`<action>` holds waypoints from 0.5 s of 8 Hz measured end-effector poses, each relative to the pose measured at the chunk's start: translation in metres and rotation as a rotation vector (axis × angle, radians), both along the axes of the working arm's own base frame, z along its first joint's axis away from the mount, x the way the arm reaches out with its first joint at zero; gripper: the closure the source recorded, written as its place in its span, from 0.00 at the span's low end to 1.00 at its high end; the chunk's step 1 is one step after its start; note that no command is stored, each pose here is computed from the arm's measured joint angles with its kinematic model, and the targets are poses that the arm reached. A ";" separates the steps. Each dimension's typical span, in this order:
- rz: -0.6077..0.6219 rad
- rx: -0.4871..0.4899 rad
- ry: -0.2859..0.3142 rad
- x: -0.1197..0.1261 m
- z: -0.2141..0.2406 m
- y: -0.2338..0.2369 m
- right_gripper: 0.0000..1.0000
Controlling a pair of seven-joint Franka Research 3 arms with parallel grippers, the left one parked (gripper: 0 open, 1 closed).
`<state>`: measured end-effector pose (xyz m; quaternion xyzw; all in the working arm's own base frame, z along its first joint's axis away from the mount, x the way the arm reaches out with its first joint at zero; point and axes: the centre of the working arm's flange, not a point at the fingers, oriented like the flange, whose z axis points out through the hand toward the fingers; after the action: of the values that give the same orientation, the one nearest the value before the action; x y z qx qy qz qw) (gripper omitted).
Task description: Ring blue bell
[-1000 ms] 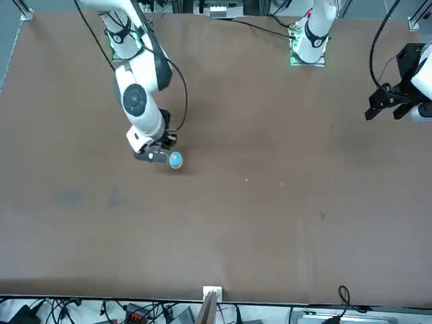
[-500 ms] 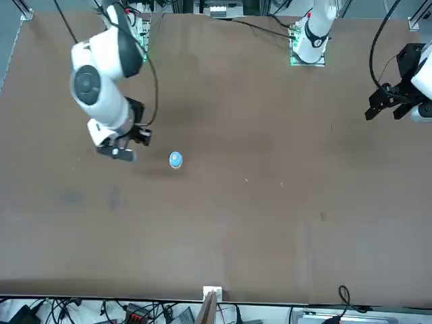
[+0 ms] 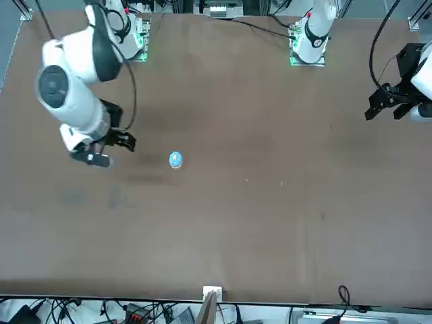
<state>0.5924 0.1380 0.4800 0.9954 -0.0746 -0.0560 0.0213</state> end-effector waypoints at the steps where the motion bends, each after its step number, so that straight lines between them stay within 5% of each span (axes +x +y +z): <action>1: 0.010 0.000 0.045 -0.002 0.031 -0.033 0.00; 4: 0.026 0.038 0.088 -0.007 0.079 -0.154 0.00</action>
<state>0.5858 -0.0161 0.5590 0.9931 -0.0594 -0.1009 0.0065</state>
